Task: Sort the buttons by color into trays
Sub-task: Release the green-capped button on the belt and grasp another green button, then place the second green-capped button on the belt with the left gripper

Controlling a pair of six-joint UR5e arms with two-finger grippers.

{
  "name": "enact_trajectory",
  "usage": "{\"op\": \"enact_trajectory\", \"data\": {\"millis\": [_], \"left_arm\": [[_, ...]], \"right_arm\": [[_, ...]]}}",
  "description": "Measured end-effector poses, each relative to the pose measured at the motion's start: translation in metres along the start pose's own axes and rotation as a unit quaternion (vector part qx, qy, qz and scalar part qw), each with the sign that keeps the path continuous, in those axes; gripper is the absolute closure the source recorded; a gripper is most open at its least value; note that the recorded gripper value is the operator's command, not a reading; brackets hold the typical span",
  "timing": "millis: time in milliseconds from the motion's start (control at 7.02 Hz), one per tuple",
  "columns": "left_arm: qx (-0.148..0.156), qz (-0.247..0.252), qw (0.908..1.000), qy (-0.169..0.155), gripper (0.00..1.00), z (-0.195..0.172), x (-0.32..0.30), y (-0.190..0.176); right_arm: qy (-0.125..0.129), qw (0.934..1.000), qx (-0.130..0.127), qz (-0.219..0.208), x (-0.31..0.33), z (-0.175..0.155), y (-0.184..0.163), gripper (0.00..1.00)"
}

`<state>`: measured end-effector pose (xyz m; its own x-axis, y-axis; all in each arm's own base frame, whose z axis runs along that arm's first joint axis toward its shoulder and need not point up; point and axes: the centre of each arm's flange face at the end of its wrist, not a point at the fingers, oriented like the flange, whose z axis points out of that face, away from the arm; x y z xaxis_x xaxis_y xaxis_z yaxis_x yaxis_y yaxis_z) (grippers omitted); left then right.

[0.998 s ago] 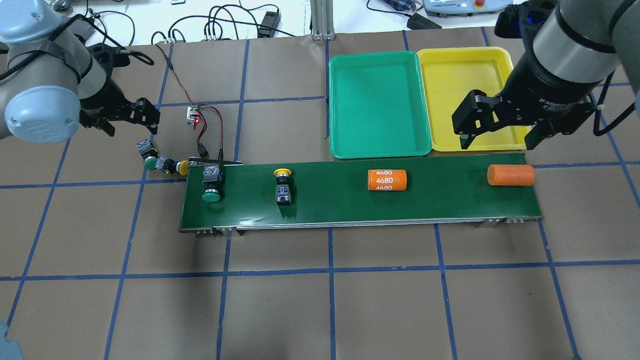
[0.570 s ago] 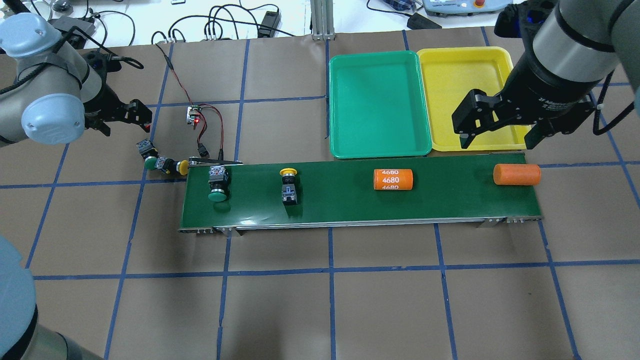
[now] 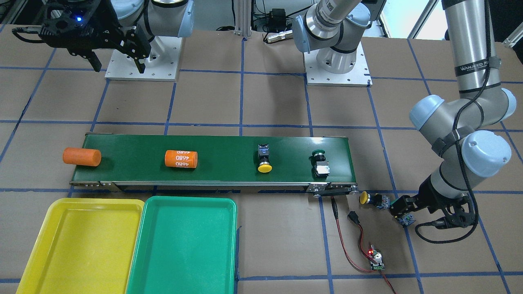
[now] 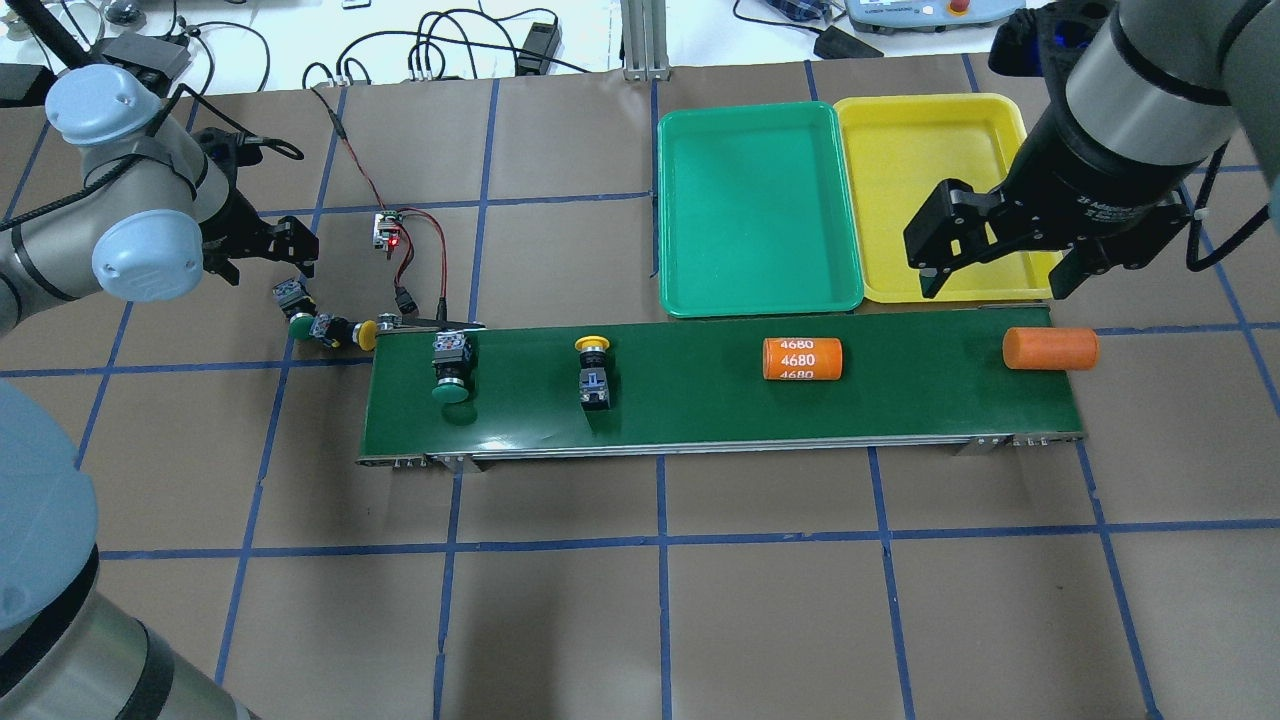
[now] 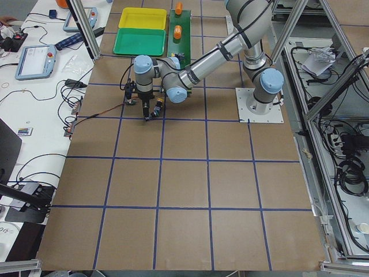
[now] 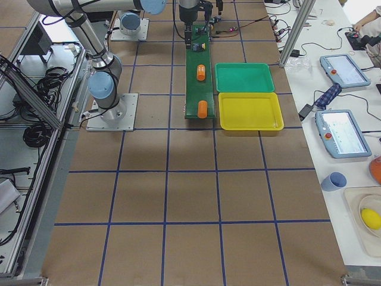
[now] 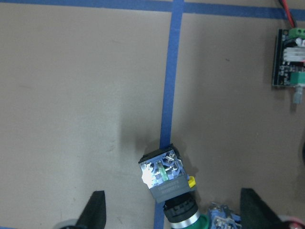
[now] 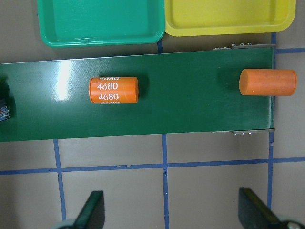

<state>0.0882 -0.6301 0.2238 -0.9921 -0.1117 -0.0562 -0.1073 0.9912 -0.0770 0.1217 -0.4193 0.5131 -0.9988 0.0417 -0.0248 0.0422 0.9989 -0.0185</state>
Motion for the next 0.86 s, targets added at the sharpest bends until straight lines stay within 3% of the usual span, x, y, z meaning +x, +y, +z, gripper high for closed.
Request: {"op": "enact_trajectory", "data": {"millis": [143,285,428,570,855], "left_arm": [[-0.007,-0.007,1.0,0.001,0.0,0.01,0.0,0.001],[-0.015,-0.021,0.9997,0.002,0.22,0.023,-0.001,-0.001],[-0.025,-0.04,0.9989,0.003,0.81,0.036,-0.001,-0.002],[-0.032,-0.051,0.9982,0.003,1.0,0.046,-0.001,-0.002],[-0.037,-0.055,0.9978,0.004,1.0,0.049,0.0,-0.001]], "right_arm": [[0.0,1.0,0.0,0.0,0.0,0.0,0.0,0.0],[0.0,1.0,0.0,0.0,0.0,0.0,0.0,0.0],[0.0,1.0,0.0,0.0,0.0,0.0,0.0,0.0],[0.0,1.0,0.0,0.0,0.0,0.0,0.0,0.0],[0.0,1.0,0.0,0.0,0.0,0.0,0.0,0.0]]}}
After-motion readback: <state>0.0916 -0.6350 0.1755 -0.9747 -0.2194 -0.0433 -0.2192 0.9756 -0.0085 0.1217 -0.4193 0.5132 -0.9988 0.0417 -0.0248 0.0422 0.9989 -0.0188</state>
